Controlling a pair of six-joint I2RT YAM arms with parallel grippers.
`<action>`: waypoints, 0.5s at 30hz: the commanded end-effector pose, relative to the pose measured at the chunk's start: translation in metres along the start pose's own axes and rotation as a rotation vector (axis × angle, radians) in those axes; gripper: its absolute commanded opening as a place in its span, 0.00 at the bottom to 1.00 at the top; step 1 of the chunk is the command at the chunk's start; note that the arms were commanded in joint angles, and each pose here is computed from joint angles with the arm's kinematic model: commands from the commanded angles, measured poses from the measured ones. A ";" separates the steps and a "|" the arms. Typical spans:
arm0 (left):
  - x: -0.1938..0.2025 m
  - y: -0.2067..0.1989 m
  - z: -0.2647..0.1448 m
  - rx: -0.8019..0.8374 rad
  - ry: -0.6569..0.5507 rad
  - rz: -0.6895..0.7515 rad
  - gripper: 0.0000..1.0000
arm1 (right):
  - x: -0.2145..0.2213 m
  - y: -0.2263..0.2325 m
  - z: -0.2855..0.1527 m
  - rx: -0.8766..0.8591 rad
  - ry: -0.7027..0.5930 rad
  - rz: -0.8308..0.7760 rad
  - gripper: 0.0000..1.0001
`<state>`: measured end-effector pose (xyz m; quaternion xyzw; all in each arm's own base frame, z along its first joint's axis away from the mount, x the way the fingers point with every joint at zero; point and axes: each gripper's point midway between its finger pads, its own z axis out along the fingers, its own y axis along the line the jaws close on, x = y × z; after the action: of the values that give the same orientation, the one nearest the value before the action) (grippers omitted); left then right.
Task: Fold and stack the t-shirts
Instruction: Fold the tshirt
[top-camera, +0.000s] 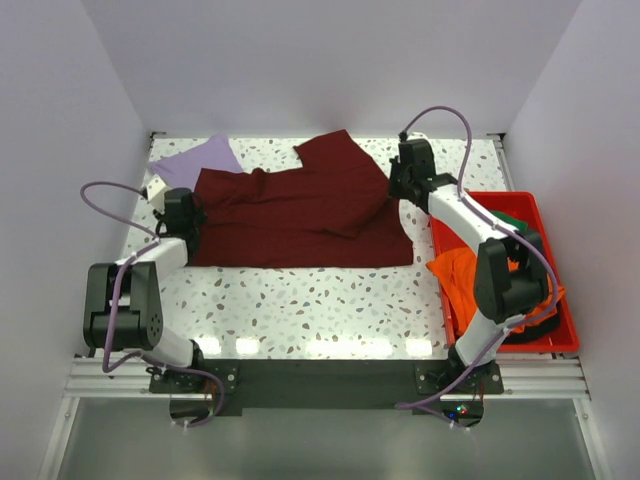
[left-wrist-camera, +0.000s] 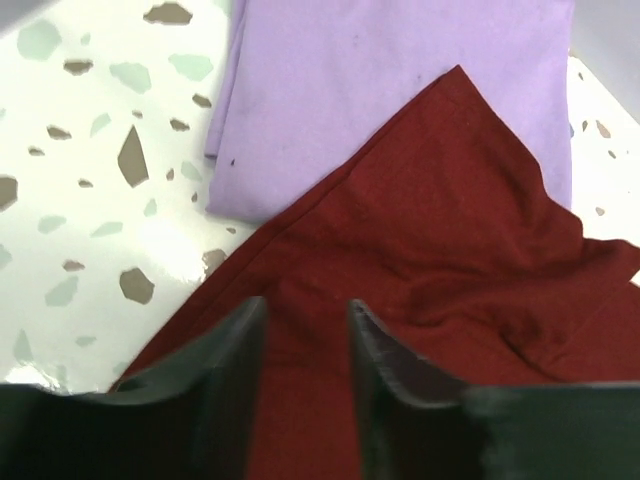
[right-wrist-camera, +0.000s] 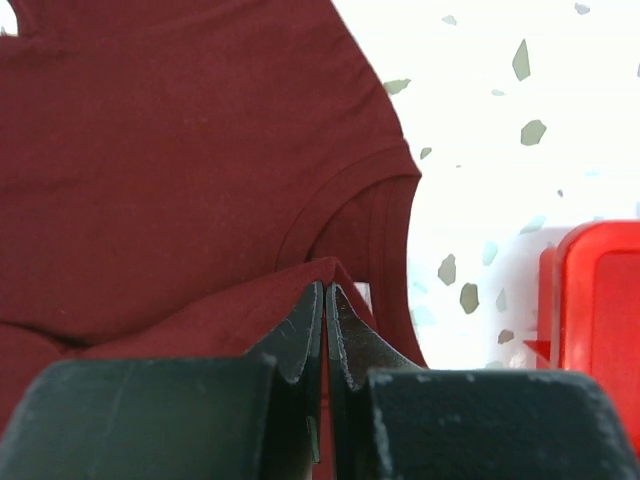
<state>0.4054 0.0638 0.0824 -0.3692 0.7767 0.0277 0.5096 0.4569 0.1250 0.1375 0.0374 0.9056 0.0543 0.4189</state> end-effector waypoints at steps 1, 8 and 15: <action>-0.025 -0.005 0.000 -0.008 -0.055 0.010 0.50 | -0.046 -0.001 -0.006 0.029 -0.108 -0.015 0.00; -0.024 -0.035 -0.030 0.105 -0.099 0.077 0.97 | -0.066 0.003 0.009 0.059 -0.081 -0.055 0.49; 0.005 -0.076 -0.050 0.295 -0.052 0.142 1.00 | -0.002 0.037 -0.003 -0.133 -0.023 -0.040 0.58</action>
<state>0.4066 -0.0055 0.1165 -0.2634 0.7911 -0.0210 0.5517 0.4789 0.1333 0.1484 0.0174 0.8990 0.0515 0.4346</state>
